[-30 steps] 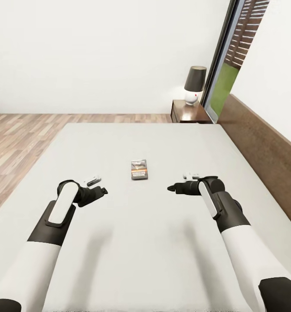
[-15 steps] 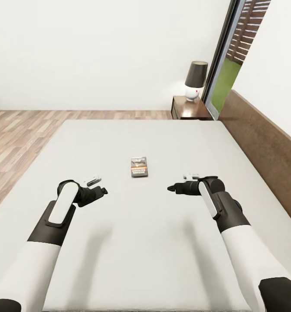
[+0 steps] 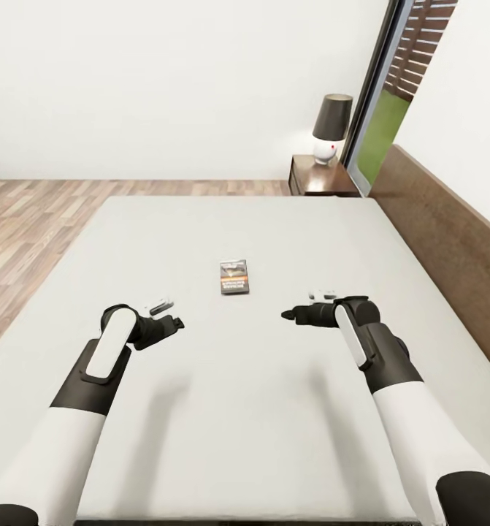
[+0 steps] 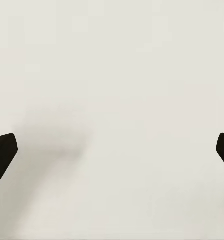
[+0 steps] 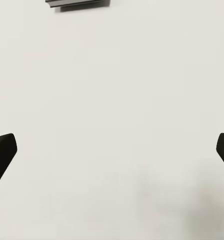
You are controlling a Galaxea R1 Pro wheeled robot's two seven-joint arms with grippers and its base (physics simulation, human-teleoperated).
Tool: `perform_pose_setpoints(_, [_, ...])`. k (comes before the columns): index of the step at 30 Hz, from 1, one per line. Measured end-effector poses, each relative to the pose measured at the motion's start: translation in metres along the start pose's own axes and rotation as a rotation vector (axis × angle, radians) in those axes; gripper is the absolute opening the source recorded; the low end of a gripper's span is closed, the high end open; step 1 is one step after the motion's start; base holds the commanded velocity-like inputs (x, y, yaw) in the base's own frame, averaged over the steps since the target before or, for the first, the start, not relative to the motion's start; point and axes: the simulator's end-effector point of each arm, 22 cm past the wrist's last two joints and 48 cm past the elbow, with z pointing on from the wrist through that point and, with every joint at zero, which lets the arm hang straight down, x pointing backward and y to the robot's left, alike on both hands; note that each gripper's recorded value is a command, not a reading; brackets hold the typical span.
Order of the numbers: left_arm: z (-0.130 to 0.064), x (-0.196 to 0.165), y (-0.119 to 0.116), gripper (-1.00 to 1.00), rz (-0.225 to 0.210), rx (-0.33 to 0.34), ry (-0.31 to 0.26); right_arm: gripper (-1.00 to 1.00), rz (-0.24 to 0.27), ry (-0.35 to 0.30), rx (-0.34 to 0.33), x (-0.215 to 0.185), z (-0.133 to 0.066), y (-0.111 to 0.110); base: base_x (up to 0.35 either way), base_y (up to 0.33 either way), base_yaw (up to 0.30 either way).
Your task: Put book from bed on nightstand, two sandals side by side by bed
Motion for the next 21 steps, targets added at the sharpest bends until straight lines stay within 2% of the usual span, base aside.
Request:
perform_pose_setpoints(3, [0.004,-0.002,-0.008,1.00,-0.002,0.008,0.007,1.00,-0.002,-0.010,0.005,-0.018,0.001,-0.001,0.000,0.000,0.000])
perform_pose_setpoints(9, [-0.013,-0.056,-0.041,1.00,-0.002,0.048,-0.059,1.00,-0.007,-0.042,0.020,-0.085,-0.004,-0.004,0.000,0.000,0.000])
perform_pose_setpoints(12, [-0.019,-0.073,-0.061,1.00,0.000,0.070,-0.074,1.00,-0.004,-0.053,0.028,-0.124,-0.010,-0.006,0.000,0.000,0.000])
perform_pose_setpoints(13, [-0.021,-0.077,-0.073,1.00,0.004,0.084,-0.073,1.00,0.002,-0.048,0.035,-0.142,-0.013,-0.009,0.000,0.000,0.000])
perform_pose_setpoints(16, [-0.017,-0.072,-0.087,1.00,0.006,0.097,-0.051,1.00,0.014,-0.042,0.043,-0.163,-0.014,-0.013,0.000,0.000,0.000])
perform_pose_setpoints(21, [-0.001,-0.058,-0.090,1.00,0.001,0.087,0.000,1.00,0.023,-0.054,0.046,-0.181,-0.016,-0.015,0.000,0.000,0.000])
